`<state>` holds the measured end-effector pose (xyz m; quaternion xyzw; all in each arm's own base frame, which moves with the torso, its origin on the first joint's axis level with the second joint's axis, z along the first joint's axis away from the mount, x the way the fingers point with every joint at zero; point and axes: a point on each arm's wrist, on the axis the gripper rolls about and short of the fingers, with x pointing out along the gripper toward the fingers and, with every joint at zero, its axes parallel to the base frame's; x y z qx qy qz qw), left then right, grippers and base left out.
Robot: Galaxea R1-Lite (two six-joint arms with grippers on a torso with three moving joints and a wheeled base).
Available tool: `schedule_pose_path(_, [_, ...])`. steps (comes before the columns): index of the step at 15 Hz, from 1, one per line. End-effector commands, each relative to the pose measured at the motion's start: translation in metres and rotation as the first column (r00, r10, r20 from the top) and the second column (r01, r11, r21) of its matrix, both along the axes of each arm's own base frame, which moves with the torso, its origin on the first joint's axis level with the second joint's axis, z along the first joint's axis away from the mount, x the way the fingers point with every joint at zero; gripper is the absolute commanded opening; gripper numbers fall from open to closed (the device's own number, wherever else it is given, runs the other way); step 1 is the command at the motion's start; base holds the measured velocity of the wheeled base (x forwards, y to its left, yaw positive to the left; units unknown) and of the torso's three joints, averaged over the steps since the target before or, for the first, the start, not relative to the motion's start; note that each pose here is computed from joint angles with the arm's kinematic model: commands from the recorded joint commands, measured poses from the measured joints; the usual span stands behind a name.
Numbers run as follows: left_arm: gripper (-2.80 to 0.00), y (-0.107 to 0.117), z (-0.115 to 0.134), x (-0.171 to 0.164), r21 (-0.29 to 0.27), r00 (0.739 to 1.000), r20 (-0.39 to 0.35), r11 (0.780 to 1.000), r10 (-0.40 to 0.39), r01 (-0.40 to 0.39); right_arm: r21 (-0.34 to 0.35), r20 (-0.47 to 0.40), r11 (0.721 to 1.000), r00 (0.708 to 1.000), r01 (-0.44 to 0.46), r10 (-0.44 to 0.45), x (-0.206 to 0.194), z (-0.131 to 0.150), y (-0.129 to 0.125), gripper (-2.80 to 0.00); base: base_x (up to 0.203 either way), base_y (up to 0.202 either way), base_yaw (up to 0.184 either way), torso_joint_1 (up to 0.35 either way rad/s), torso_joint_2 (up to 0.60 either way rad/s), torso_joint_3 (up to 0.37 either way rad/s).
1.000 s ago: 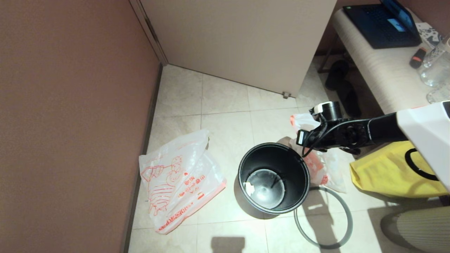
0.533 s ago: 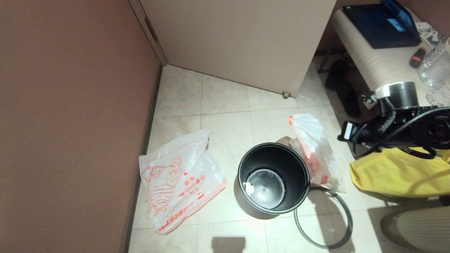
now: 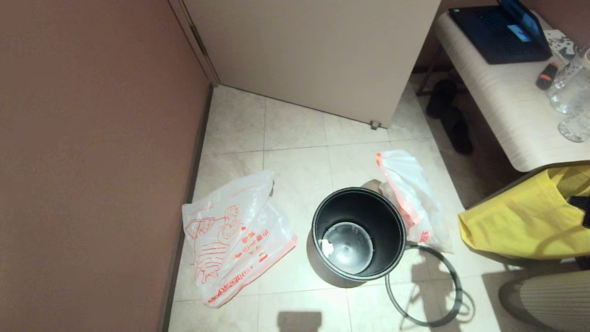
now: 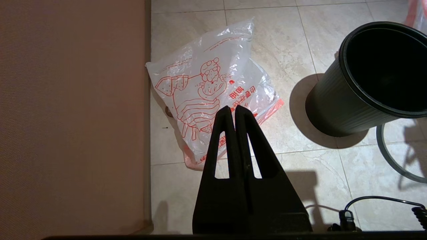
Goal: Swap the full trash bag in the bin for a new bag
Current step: Pick up a new trash bag
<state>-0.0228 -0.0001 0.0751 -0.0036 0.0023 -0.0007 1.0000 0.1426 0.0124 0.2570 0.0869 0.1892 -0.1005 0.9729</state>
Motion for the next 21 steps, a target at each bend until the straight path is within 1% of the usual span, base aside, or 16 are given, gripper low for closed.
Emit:
schedule_pose_path(1, [-2.80, 0.000, 0.000, 0.000, 0.000, 1.000, -0.001, 1.000, 0.000, 0.000, 0.017, 0.218, 0.999, 0.975, 0.039, -0.042, -0.092, 0.014, -0.013, -2.80, 0.000, 0.000, 0.000, 0.000, 0.00, 0.000])
schedule_pose_path(3, [-2.80, 0.000, 0.000, 0.000, 0.000, 1.000, -0.001, 1.000, 0.000, 0.000, 0.005, 0.286, 0.997, 0.955, 0.075, -0.074, -0.139, 0.005, -0.020, -2.80, 0.000, 0.000, 0.000, 0.000, 0.00, 0.000])
schedule_pose_path(4, [-2.80, 0.000, 0.000, 0.000, 0.000, 1.000, -0.001, 1.000, 0.000, 0.000, -0.010, 0.310, 0.995, 0.946, 0.100, -0.092, -0.157, 0.000, -0.021, -2.80, 0.000, 0.000, 0.000, 0.000, 0.00, 0.000])
schedule_pose_path(6, [-2.80, 0.000, 0.000, 0.000, 0.000, 1.000, -0.001, 1.000, 0.000, 0.000, -0.078, 0.361, 0.984, 0.925, 0.162, -0.123, -0.188, -0.012, -0.022, -2.80, 0.000, 0.000, 0.000, 0.000, 0.00, 0.000])
schedule_pose_path(8, [-2.80, 0.000, 0.000, 0.000, 0.000, 1.000, -0.001, 1.000, 0.001, -0.001, -0.149, 0.382, 0.972, 0.917, 0.180, -0.111, -0.206, -0.027, -0.022, -2.80, 0.000, 0.000, 0.000, 0.000, 0.00, 0.000])
schedule_pose_path(9, [-2.80, 0.000, 0.000, 0.000, 0.000, 1.000, -0.001, 1.000, 0.001, -0.001, -0.186, 0.383, 0.969, 0.920, 0.165, -0.083, -0.211, -0.037, -0.021, -2.80, 0.000, 0.000, 0.000, 0.000, 0.00, 0.000])
schedule_pose_path(10, [-2.80, 0.000, 0.000, 0.000, 0.000, 1.000, -0.001, 1.000, 0.000, 0.000, -0.216, 0.378, 0.968, 0.925, 0.130, -0.040, -0.213, -0.048, -0.021, -2.80, 0.000, 0.000, 0.000, 0.000, 0.00, 0.000])
schedule_pose_path(12, [-2.80, 0.000, 0.000, 0.000, 0.000, 1.000, 0.000, 1.000, 0.000, 0.000, -0.269, 0.346, 0.963, 0.936, 0.034, 0.064, -0.213, -0.074, -0.018, -2.80, 0.000, 0.000, 0.000, 0.000, 0.00, 0.000])
schedule_pose_path(13, [-2.80, 0.000, 0.000, 0.000, 0.000, 1.000, -0.001, 1.000, 0.001, -0.001, -0.296, 0.333, 0.955, 0.938, 0.012, 0.092, -0.213, -0.085, -0.017, -2.80, 0.000, 0.000, 0.000, 0.000, 0.00, 0.000])
schedule_pose_path(14, [-2.80, 0.000, 0.000, 0.000, 0.000, 1.000, -0.001, 1.000, 0.001, -0.001, -0.334, 0.337, 0.943, 0.934, 0.002, 0.118, -0.216, -0.099, -0.017, -2.80, 0.000, 0.000, 0.000, 0.000, 0.00, 0.000])
schedule_pose_path(15, [-2.80, 0.000, 0.000, 0.000, 0.000, 1.000, -0.001, 1.000, 0.000, 0.000, -0.378, 0.312, 0.926, 0.940, -0.010, 0.138, -0.214, -0.112, -0.016, -2.80, 0.000, 0.000, 0.000, 0.000, 0.00, 0.000])
schedule_pose_path(17, [-2.80, 0.000, 0.000, 0.000, 0.000, 1.000, -0.001, 1.000, 0.000, 0.000, -0.381, 0.326, 0.925, 0.934, -0.011, 0.145, -0.209, -0.116, -0.016, -2.80, 0.000, 0.000, 0.000, 0.000, 0.00, 0.000])
schedule_pose_path(18, [-2.80, 0.000, 0.000, 0.000, 0.000, 1.000, -0.001, 1.000, 0.000, 0.000, -0.383, 0.303, 0.923, 0.938, -0.041, 0.167, -0.205, -0.123, -0.016, -2.80, 0.000, 0.000, 0.000, 0.000, 0.00, 0.000])
schedule_pose_path(20, [-2.80, 0.000, 0.000, 0.000, 0.000, 1.000, 0.000, 1.000, 0.000, 0.000, -0.384, 0.237, 0.908, 0.932, -0.169, 0.274, -0.195, -0.140, -0.013, -2.80, 0.000, 0.000, 0.000, 0.000, 0.00, 0.000])
schedule_pose_path(21, [-2.80, 0.000, 0.000, 0.000, 0.000, 1.000, -0.001, 1.000, 0.001, -0.001, -0.382, 0.238, 0.902, 0.922, -0.200, 0.305, -0.192, -0.144, -0.012, -2.80, 0.000, 0.000, 0.000, 0.000, 0.00, 0.000])
